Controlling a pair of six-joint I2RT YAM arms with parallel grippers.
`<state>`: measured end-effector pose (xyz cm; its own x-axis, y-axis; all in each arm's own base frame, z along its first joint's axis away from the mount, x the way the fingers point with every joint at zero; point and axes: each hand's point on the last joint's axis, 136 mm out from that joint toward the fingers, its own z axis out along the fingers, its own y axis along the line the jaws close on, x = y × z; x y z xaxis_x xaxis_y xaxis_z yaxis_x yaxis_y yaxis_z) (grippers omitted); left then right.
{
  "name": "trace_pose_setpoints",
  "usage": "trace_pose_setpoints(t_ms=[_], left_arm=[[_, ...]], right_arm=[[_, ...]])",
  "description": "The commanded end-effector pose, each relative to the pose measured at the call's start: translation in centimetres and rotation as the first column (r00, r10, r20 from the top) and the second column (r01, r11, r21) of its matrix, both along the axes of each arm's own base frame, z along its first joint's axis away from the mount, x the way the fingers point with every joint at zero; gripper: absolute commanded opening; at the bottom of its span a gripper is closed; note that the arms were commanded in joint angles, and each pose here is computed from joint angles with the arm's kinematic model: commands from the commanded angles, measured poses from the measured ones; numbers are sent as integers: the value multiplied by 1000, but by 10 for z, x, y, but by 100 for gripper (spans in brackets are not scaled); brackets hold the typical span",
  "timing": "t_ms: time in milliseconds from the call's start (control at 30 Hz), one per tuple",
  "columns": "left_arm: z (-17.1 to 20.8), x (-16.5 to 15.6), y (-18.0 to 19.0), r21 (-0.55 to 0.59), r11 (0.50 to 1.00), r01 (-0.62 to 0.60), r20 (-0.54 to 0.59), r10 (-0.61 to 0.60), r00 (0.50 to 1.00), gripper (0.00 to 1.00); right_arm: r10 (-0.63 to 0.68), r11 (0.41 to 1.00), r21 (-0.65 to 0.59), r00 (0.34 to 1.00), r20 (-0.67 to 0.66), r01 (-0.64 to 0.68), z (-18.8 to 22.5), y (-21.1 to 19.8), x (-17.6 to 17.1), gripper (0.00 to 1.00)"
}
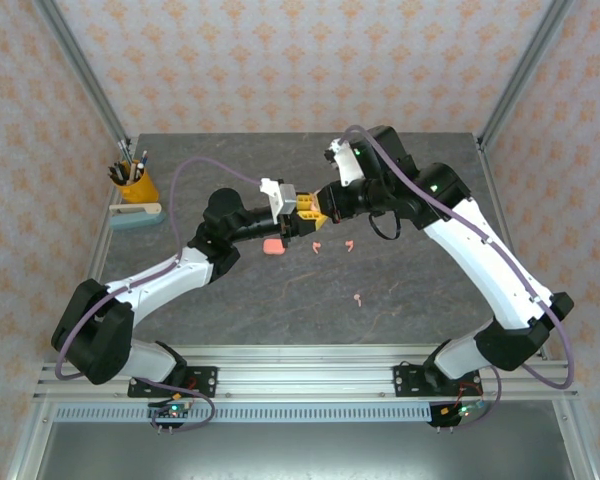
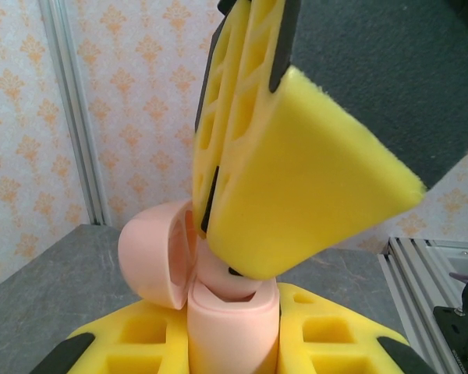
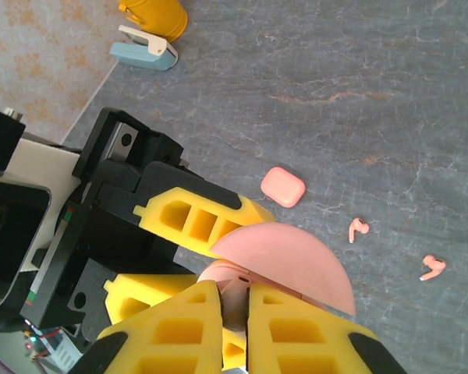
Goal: Insert the wireless bluetooth earbuds into the charging case
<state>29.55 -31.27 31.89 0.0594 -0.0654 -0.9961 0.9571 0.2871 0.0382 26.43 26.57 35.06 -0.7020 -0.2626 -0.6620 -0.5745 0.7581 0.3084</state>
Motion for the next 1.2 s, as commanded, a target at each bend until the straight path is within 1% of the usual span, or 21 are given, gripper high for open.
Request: trace_pose_setpoints(t_ms=[0, 33, 67, 133, 233, 433, 533, 633, 800, 1167], left_arm=[[40, -11, 2, -54, 998, 21, 124, -14, 992, 0], [40, -11, 2, -54, 998, 22, 124, -16, 992, 0], [40, -11, 2, -54, 998, 23, 125, -16, 992, 0], [41, -12, 2, -55, 998, 23, 126, -16, 992, 0], [40, -12, 2, -53, 998, 23, 125, -16, 992, 0], [41, -12, 2, -56, 998, 22, 126, -15, 992, 0], [42, -12, 3, -58, 998, 21, 131, -13, 991, 0], [43, -12, 3, -59, 998, 20, 132, -12, 991, 0], [44, -12, 3, -60, 998, 20, 130, -12, 991, 0], [45, -11, 2, -57, 998, 19, 128, -12, 992, 0]], right_arm=[[37, 996, -78, 999, 40, -34, -1, -15, -8, 12], [42, 996, -79, 998, 45, -38, -1, -15, -8, 15], [46, 996, -79, 998, 48, -42, 0, -15, -8, 19], [33, 995, -91, 998, 55, -28, -1, -18, -6, 35], [-34, 996, -83, 996, 86, 41, 6, -27, 2, 44], [-177, 983, 72, 978, 107, 170, 39, -46, 9, 46], [-195, 974, 138, 977, 90, 182, 49, -46, 6, 46], [-172, 970, 181, 984, 38, 163, 49, -36, 2, 46], [-130, 967, 216, 991, -44, 136, 35, -19, 0, 45], [-94, 972, 209, 992, -81, 109, 19, 1, 1, 44]])
